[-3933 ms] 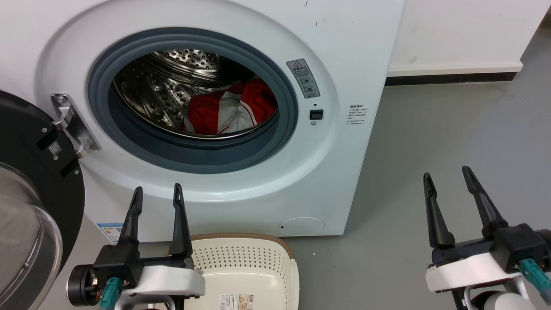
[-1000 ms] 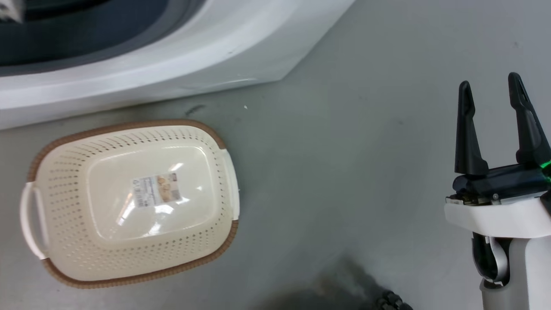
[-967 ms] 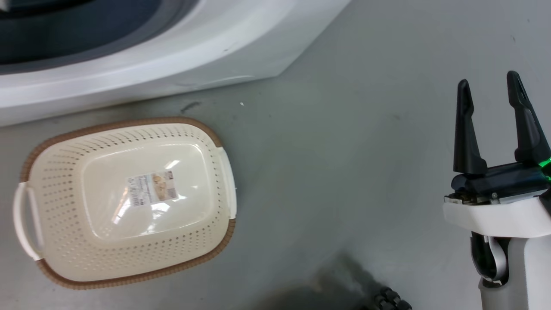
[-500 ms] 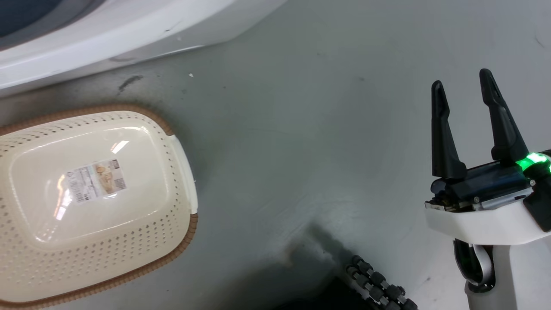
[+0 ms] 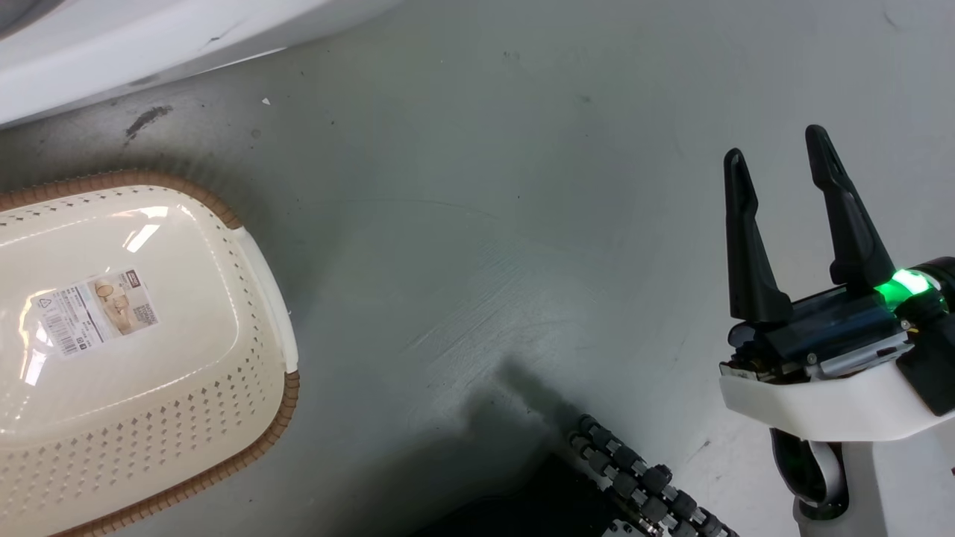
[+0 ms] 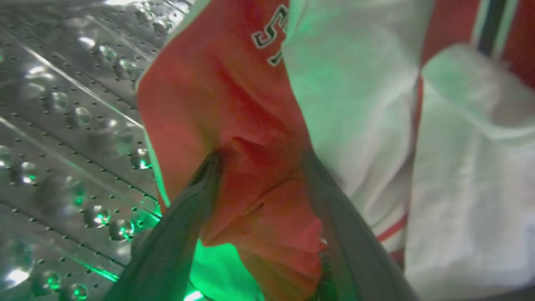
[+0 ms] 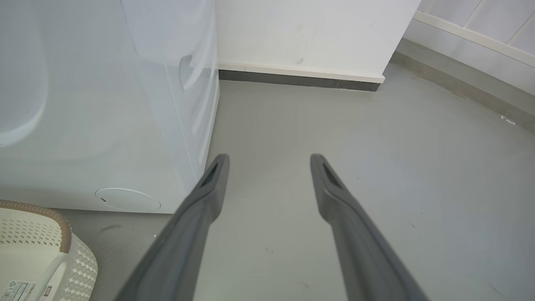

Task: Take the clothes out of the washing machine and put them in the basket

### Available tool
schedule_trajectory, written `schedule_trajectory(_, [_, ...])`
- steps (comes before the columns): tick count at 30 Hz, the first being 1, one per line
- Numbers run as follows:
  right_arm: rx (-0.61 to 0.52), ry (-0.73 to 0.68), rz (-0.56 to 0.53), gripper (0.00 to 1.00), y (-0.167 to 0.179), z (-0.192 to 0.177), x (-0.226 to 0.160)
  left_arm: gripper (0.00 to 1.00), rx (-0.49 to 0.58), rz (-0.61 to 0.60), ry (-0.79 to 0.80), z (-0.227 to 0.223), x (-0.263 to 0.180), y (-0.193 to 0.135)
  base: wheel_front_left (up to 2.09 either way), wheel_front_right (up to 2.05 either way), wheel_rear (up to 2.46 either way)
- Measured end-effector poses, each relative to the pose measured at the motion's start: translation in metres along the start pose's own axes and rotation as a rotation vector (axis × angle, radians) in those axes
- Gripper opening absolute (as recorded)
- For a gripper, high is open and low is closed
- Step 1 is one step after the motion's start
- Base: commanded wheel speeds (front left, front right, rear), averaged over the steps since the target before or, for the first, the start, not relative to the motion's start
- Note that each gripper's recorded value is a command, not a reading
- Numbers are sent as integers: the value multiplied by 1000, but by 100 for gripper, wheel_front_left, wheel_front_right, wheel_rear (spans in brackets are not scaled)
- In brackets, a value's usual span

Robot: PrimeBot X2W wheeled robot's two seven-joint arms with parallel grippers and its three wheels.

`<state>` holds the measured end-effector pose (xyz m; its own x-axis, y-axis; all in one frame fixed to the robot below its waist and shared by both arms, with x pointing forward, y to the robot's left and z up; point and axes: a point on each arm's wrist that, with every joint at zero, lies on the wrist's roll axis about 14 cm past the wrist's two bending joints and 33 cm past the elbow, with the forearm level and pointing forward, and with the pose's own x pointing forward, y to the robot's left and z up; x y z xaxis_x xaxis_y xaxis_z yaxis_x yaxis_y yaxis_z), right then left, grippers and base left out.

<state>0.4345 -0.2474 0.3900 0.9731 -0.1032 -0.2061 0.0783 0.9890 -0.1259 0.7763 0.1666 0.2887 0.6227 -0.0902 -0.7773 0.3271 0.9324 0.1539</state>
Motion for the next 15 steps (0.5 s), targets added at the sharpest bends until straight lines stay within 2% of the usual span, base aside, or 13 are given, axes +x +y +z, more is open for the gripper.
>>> schedule_trajectory(5, [2,7,-1,100,0,-3,1,100,-22,-8,88,-14,4,2,0,0,0])
schedule_trajectory(12, [2,1,1,100,1,-1,1,100,-19,-28,111,-19,9,-5,0,0,0])
schedule_trajectory(13, [2,0,2,100,1,-2,2,78,-21,-32,114,-20,9,-6,0,0,0])
schedule_trajectory(14, [2,0,3,100,2,-2,2,28,-21,-34,114,-20,10,-7,0,0,0])
schedule_trajectory(15, [4,-1,3,100,2,-2,3,0,-21,-34,110,-19,10,-6,0,0,0])
